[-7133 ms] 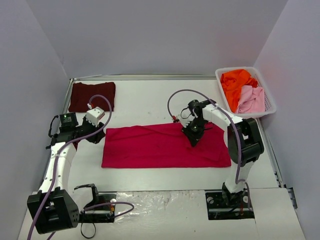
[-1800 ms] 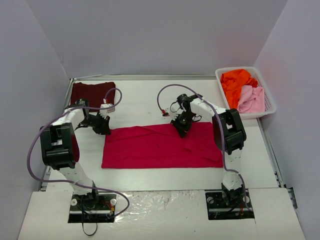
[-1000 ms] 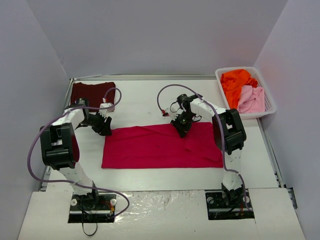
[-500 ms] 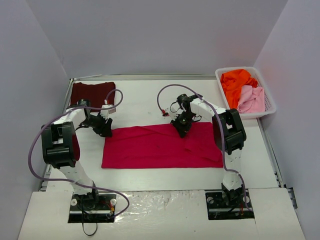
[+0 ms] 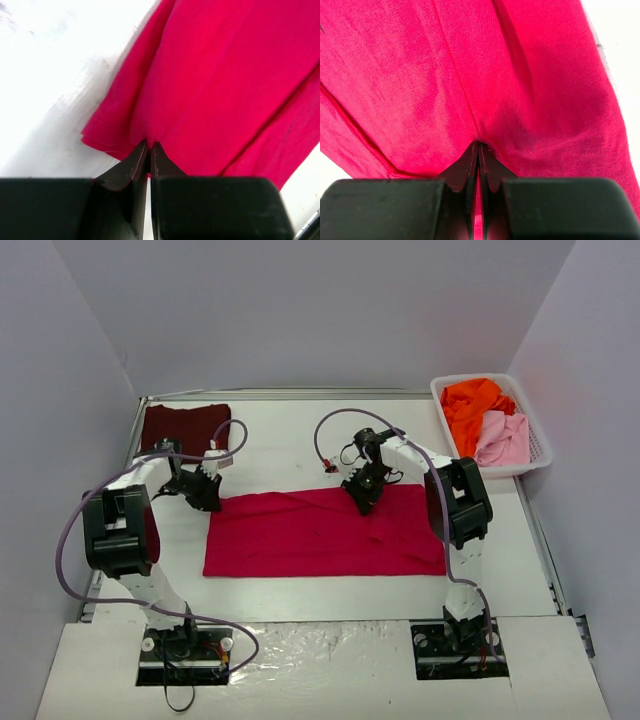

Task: Fold and stack the t-shirts
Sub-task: Fold the other side of the tshirt into a rectangle

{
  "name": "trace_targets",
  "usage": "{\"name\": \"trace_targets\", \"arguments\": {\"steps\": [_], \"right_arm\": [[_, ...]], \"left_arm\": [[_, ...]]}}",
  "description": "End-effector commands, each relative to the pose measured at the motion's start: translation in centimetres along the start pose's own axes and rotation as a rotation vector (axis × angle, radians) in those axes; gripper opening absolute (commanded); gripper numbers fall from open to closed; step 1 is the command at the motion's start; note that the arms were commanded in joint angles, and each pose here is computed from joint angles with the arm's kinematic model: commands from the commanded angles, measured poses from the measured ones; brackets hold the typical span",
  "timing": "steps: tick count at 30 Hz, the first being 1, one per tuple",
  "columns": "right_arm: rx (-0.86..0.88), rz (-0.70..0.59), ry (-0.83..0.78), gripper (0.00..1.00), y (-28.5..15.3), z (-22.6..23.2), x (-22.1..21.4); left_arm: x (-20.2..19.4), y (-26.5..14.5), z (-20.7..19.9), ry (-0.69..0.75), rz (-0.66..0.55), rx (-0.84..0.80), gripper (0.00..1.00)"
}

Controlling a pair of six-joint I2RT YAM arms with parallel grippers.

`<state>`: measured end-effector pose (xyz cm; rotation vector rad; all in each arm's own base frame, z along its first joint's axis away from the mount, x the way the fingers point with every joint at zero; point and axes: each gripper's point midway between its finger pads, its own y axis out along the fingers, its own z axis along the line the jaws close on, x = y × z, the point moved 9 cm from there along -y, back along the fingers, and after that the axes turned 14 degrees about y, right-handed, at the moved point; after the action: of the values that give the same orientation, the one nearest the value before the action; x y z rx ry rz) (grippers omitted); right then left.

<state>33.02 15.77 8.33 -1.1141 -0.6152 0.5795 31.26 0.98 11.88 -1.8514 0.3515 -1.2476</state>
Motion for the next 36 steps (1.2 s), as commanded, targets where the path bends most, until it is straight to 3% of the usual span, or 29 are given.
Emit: {"name": "trace_targets", "arguments": {"steps": [1, 8, 18, 29, 36], "right_arm": [[-0.044, 0.288, 0.044, 0.00, 5.8, -1.9, -5.2], [-0.037, 0.291, 0.047, 0.00, 5.9, -1.8, -5.3], [-0.029, 0.295, 0.046, 0.00, 6.0, -1.6, -5.4], [-0.010, 0.301, 0.049, 0.00, 6.2, -1.5, -5.5], [0.002, 0.307, 0.055, 0.00, 6.4, -1.5, -5.6]], "left_arm": [[2.7, -2.7, 0.2, 0.091, -0.052, 0.116, 0.02], [5.6, -5.4, 0.6, 0.178, -0.037, 0.320, 0.02], [7.3, -2.8, 0.7, 0.278, 0.039, 0.393, 0.02], [7.6, -2.6, 2.6, 0.246, 0.032, 0.634, 0.02], [7.9, -2.7, 3.4, 0.215, 0.032, 0.698, 0.02]]}}
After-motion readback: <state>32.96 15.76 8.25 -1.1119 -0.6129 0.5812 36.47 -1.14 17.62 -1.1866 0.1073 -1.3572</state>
